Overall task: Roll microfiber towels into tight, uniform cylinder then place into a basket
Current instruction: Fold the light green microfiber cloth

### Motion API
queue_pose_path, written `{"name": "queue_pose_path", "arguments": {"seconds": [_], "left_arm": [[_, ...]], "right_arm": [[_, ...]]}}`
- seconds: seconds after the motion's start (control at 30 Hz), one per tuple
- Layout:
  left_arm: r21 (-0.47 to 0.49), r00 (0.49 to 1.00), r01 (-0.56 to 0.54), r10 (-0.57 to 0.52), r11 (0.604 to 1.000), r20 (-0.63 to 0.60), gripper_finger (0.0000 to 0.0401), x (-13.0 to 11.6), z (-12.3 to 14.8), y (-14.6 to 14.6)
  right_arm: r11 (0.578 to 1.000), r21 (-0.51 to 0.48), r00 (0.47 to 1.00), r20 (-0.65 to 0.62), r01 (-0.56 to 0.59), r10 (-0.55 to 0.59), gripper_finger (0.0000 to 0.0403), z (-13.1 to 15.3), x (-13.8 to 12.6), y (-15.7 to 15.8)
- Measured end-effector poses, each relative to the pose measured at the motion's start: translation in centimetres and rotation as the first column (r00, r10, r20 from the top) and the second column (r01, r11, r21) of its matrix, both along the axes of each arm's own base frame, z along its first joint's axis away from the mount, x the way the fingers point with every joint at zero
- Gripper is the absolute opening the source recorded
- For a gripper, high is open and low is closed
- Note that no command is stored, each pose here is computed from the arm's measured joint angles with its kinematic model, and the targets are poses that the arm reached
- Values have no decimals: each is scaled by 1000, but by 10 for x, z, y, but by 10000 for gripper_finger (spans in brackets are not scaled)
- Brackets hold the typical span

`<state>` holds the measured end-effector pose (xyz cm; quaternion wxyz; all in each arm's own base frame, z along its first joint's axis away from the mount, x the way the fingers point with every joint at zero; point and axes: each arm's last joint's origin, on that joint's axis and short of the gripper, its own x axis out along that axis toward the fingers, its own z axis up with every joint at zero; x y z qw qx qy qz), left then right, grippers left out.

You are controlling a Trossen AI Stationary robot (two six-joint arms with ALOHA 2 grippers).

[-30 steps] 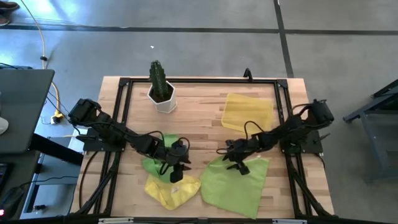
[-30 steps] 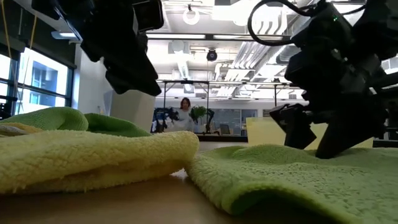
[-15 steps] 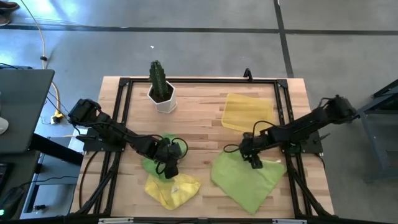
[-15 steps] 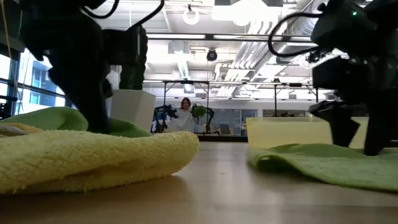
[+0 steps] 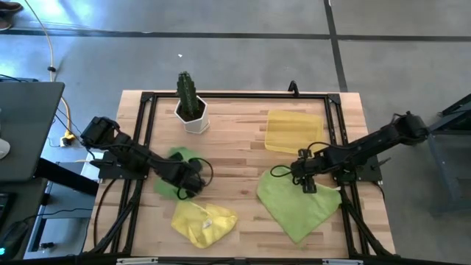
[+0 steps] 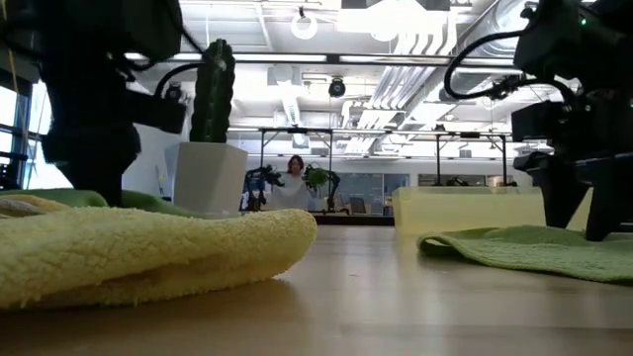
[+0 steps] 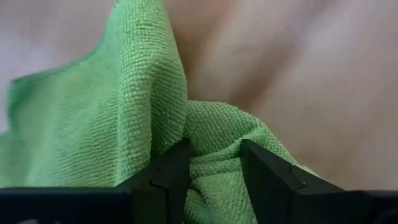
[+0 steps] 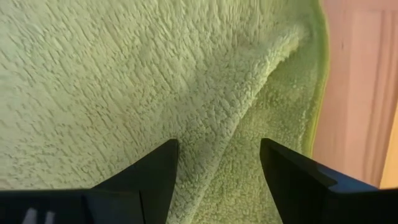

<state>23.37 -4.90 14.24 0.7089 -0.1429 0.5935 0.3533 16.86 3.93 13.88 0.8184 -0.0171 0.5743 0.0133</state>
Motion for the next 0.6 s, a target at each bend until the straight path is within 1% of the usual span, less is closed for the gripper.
{"name": "queue_pose_path", "arguments": {"seconds": [0.07, 0.17, 0.27, 0.37, 0.43, 0.5, 0.6], "left_arm": [[38, 997, -77, 78, 996, -25, 131, -5, -1, 7], [77, 982, -179, 183, 981, -48, 131, -12, -5, 17], [108, 961, -263, 270, 959, -53, 131, -17, -8, 27], [161, 938, -336, 344, 928, -28, 131, -19, -7, 37], [192, 926, -372, 379, 908, 3, 131, -18, -7, 43], [202, 920, -388, 392, 899, 20, 131, -14, -3, 47], [192, 929, -368, 368, 910, 36, 131, -4, 8, 49]], "right_arm": [[1000, 6, 1000, 23, 0, 0, 220, 4, 3, 1], [1000, 14, 998, 57, -2, 1, 220, 12, 9, 2], [1000, 25, 994, 110, -8, 5, 220, 20, 16, 4], [999, 42, 982, 187, -12, 4, 220, 28, 24, 6], [998, 57, 969, 247, -17, 2, 220, 31, 29, 7], [997, 69, 955, 296, -21, -1, 220, 34, 33, 8], [996, 85, 940, 341, -28, -3, 220, 38, 37, 9]]}}
